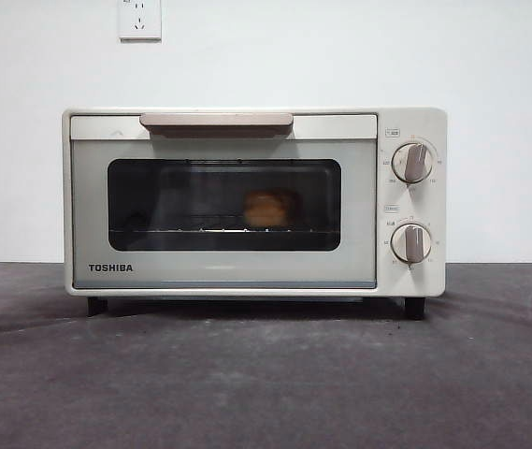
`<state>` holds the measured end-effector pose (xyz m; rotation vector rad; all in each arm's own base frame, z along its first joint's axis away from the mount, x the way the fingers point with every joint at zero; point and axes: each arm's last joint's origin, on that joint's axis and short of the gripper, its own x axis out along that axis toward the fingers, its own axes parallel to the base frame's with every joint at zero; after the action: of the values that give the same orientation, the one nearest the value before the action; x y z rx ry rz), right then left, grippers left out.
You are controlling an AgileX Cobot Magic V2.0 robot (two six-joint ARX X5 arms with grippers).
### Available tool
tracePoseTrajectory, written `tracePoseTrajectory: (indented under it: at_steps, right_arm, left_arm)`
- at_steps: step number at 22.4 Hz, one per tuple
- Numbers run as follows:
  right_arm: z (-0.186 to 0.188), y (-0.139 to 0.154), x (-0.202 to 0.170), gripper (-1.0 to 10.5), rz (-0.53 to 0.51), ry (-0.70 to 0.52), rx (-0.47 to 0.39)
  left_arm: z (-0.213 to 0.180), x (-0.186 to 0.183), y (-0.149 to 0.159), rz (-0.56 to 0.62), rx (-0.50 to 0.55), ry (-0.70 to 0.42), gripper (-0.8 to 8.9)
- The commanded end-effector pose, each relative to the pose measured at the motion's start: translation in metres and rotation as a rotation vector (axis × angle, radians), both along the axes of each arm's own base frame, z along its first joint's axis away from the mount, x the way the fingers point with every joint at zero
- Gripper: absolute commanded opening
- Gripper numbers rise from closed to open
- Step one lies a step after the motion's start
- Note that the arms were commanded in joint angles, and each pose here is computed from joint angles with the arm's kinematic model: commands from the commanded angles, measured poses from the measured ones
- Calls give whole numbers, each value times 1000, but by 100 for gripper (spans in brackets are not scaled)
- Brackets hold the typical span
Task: The left arm flap open the oven, the right arm pick bread and place it into oven, the left arm flap close the oven
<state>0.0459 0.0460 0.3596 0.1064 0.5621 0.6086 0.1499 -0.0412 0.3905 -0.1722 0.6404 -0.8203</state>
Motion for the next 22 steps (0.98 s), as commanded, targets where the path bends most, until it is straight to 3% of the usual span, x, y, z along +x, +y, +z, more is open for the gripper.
tracePoseTrajectory:
  at_steps: [1, 6, 12, 22]
  right_arm:
    - [5, -1, 1, 19, -15, -62, -38]
    - [5, -2, 2, 18, -52, -104, -86]
    - [6, -4, 3, 19, -126, -129, -107]
    - [6, -4, 3, 19, -125, -129, -107]
  left_arm:
    - [11, -16, 4, 91, 79, -97, 17]
    - [20, -43, 12, 214, 116, -180, 17]
    - [23, -56, 14, 231, 98, -203, 20]
    - [24, -59, 14, 238, 85, -211, 20]
